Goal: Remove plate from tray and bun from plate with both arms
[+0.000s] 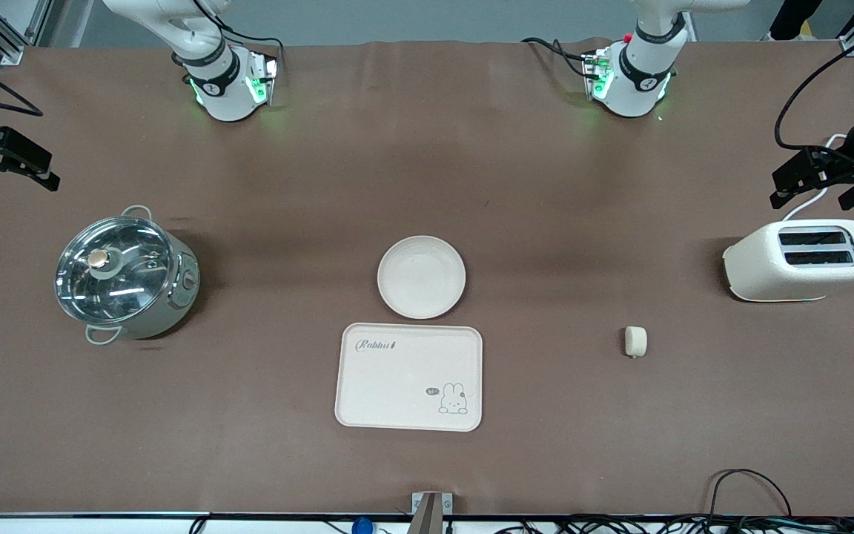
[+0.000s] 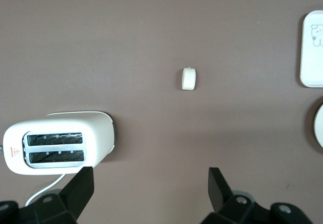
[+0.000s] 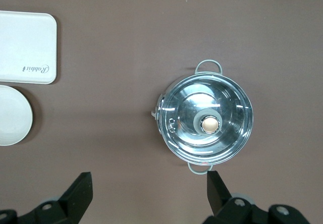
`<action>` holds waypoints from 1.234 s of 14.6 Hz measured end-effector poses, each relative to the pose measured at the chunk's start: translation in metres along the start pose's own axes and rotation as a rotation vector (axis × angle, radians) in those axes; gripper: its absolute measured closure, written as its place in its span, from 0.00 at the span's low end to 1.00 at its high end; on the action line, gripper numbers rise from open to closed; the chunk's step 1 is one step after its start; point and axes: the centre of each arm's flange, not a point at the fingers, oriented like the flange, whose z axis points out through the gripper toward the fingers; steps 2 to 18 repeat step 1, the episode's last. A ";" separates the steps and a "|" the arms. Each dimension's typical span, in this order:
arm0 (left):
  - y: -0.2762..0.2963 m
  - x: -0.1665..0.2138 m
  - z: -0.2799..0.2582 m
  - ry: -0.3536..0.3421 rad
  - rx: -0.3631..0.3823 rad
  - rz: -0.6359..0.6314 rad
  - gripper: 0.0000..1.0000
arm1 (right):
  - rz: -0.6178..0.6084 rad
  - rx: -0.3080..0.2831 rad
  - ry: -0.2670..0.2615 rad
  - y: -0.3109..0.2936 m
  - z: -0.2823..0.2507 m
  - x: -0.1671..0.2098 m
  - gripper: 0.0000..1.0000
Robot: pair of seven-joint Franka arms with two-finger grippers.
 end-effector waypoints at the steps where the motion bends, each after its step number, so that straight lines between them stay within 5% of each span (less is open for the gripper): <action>1: -0.001 0.002 0.001 0.001 0.000 0.001 0.00 | 0.000 0.000 0.002 0.000 0.000 0.000 0.00; 18: -0.001 0.002 0.001 0.001 0.000 0.001 0.00 | 0.000 0.000 0.002 0.000 0.000 0.000 0.00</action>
